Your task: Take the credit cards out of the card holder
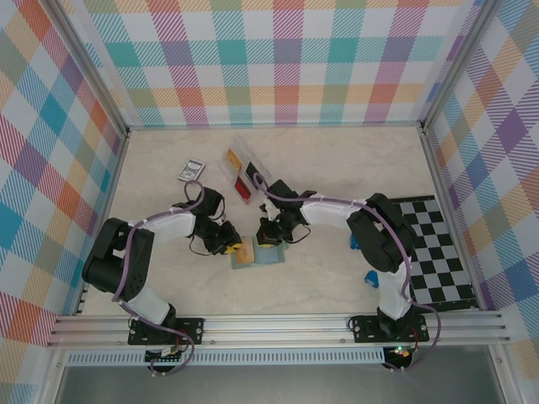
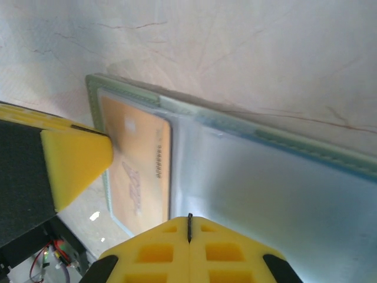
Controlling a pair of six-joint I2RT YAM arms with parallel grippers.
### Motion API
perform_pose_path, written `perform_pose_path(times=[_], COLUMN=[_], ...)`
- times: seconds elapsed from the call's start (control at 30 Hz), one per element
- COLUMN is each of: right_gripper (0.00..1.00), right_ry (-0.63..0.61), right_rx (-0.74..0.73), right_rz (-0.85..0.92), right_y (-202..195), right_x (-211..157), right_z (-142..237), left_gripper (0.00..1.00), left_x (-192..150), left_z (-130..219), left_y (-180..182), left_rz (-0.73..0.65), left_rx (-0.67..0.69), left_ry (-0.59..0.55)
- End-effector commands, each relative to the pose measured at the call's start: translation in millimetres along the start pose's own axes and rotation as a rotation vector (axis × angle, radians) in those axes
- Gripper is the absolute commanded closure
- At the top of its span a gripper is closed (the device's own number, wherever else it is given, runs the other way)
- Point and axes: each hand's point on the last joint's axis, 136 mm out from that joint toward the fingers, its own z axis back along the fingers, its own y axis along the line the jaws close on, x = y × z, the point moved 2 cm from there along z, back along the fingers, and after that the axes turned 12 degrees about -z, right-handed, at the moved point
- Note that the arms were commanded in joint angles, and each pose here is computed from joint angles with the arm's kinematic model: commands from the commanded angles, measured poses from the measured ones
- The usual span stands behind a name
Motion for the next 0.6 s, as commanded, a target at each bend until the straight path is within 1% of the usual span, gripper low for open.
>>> perform_pose_path(times=[0.0,0.1,0.2,0.3,0.33,0.47,0.53,0.57], right_gripper=[1.0,0.99,0.9,0.79,0.77,0.76,0.81,0.81], right_ry=[-0.007,0.036,0.062,0.084,0.089,0.109,0.127,0.134], right_rx=[-0.045,0.025,0.084,0.082,0.077,0.075,0.089,0.091], right_rz=[0.013,0.028,0.02,-0.016,-0.025,-0.056,-0.059,-0.059], right_y=[-10,3,14,15,15,14,16,17], right_x=[-4,-8,-12,-17,-18,-21,-22,-22], right_z=[8,7,6,1,-2,-9,-12,-13], left_gripper=[0.82,0.84,0.86,0.87,0.87,0.88,0.88,0.88], left_x=[-10,-10,-13,-16,-17,-18,-18,-18], left_z=[1,0,-5,-10,-11,-12,-12,-12], left_y=[15,16,21,26,27,30,31,31], left_rz=[0.005,0.005,0.018,0.037,0.044,0.051,0.052,0.053], left_rx=[0.098,0.098,0.107,0.11,0.114,0.123,0.13,0.131], left_ry=[0.021,0.025,0.04,0.05,0.052,0.054,0.056,0.057])
